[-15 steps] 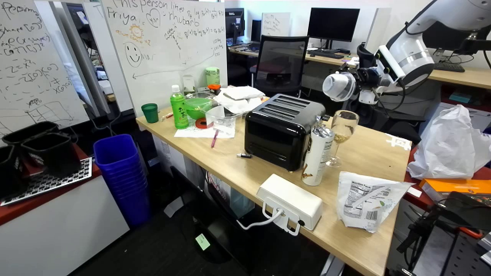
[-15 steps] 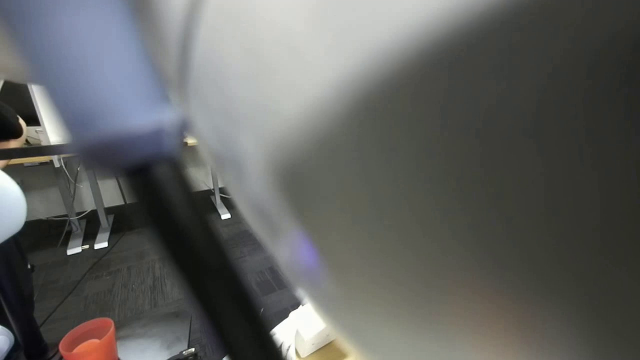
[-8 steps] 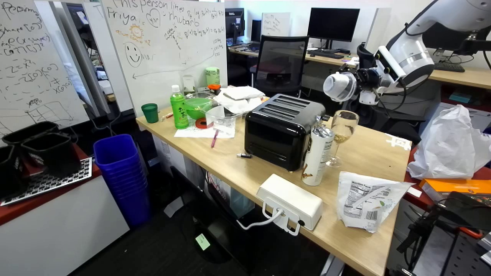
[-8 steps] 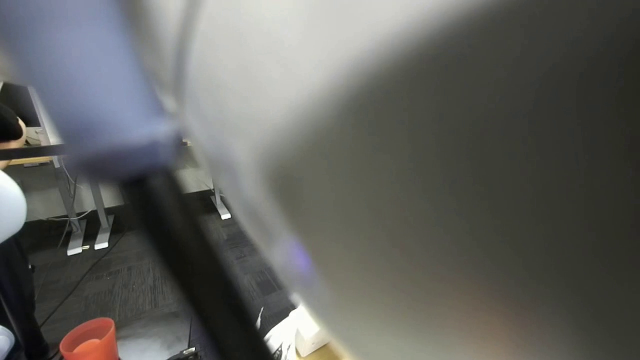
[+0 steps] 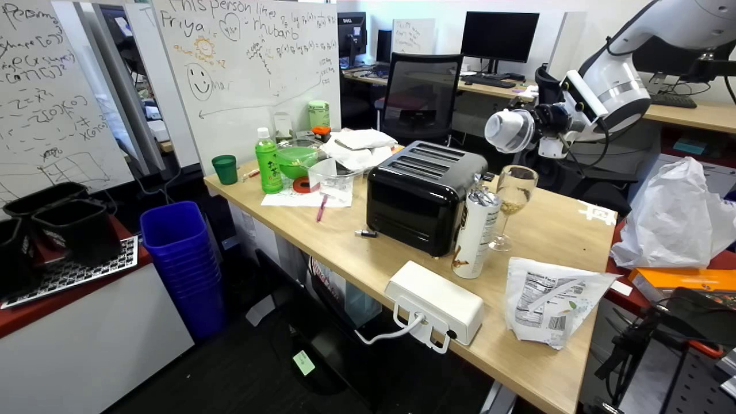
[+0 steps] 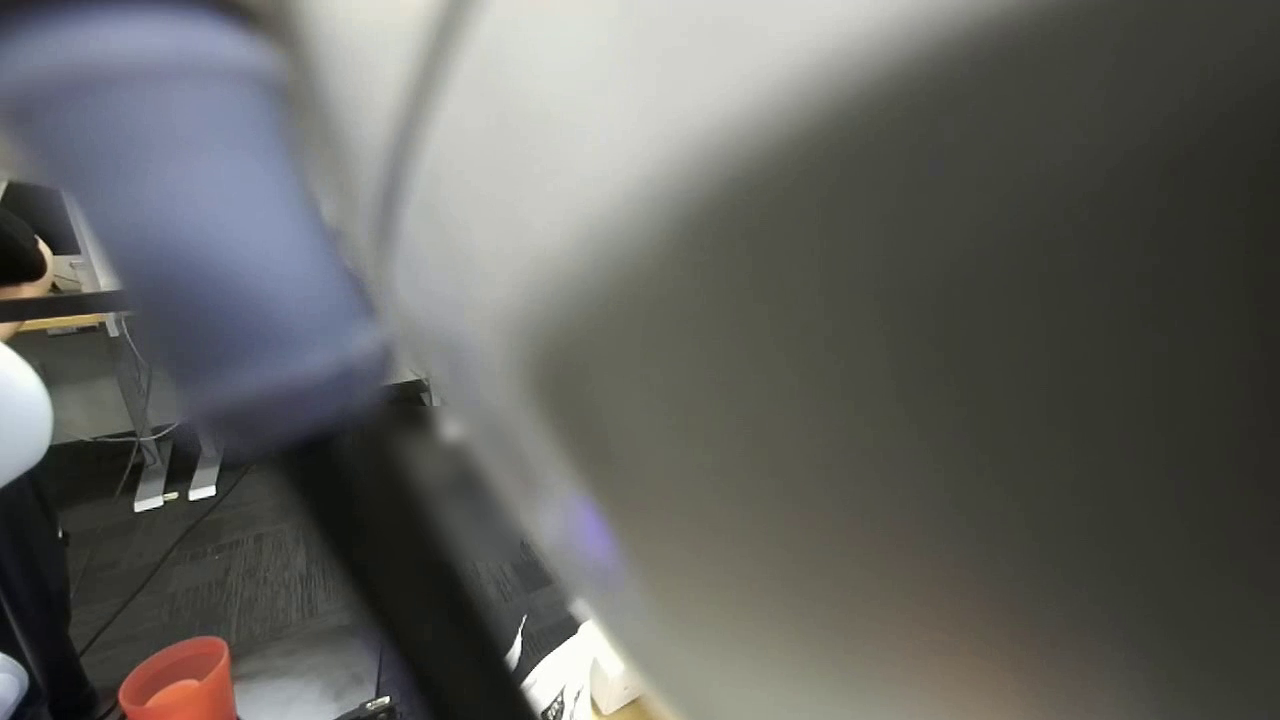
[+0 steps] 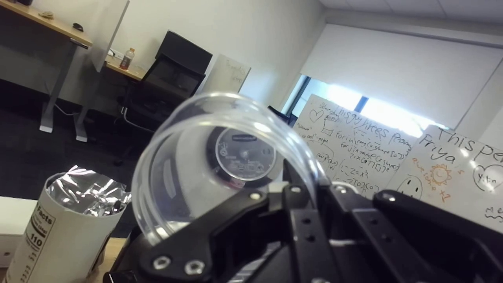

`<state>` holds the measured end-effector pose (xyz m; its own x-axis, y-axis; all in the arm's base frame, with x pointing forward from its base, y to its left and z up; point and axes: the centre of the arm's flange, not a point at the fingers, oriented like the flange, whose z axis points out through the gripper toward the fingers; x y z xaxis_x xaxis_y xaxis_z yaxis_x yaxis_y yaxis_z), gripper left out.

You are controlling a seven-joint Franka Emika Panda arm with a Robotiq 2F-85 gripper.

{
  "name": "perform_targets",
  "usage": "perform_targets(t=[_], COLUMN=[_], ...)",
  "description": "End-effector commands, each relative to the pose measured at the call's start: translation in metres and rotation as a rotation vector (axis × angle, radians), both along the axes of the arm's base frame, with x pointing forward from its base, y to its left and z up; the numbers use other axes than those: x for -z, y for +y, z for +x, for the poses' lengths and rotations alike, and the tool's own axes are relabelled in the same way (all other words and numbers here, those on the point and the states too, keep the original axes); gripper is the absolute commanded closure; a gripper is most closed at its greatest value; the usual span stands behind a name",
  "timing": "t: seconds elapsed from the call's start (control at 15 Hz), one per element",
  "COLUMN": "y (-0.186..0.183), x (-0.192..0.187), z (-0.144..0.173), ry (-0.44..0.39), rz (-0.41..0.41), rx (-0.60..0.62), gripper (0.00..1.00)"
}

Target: Pour the contents of the bowl into the wine glass

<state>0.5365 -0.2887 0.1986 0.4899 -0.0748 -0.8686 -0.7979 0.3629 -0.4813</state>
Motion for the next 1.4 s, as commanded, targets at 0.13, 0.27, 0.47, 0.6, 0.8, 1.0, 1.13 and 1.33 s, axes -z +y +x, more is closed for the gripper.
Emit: perform_targets(t=[0.13, 0.27, 0.47, 0.6, 0.8, 1.0, 1.13, 1.33], y=[-0.005, 0.0, 0.005, 0.01, 0.018, 0.026, 0.033, 0.046], x=[-0.004, -0.01, -0.018, -0.025, -0.033, -0.033, -0.029, -0.024], z=[-0.001, -0.002, -0.003, -0.004, -0.005, -0.002, 0.0, 0.002], ry=[-0.084, -0.129, -0.18, -0.199, -0.221, -0.209, -0.201, -0.201], rz=[-0.135, -0.163, -0.187, -0.217, -0.24, -0.224, -0.227, -0.248], rx=[-0.027, -0.053, -0.082, -0.115, -0.175, -0.247, -0.299, -0.375], gripper=[0.98, 0.98, 0.98, 0.98, 0.98, 0.98, 0.98, 0.98])
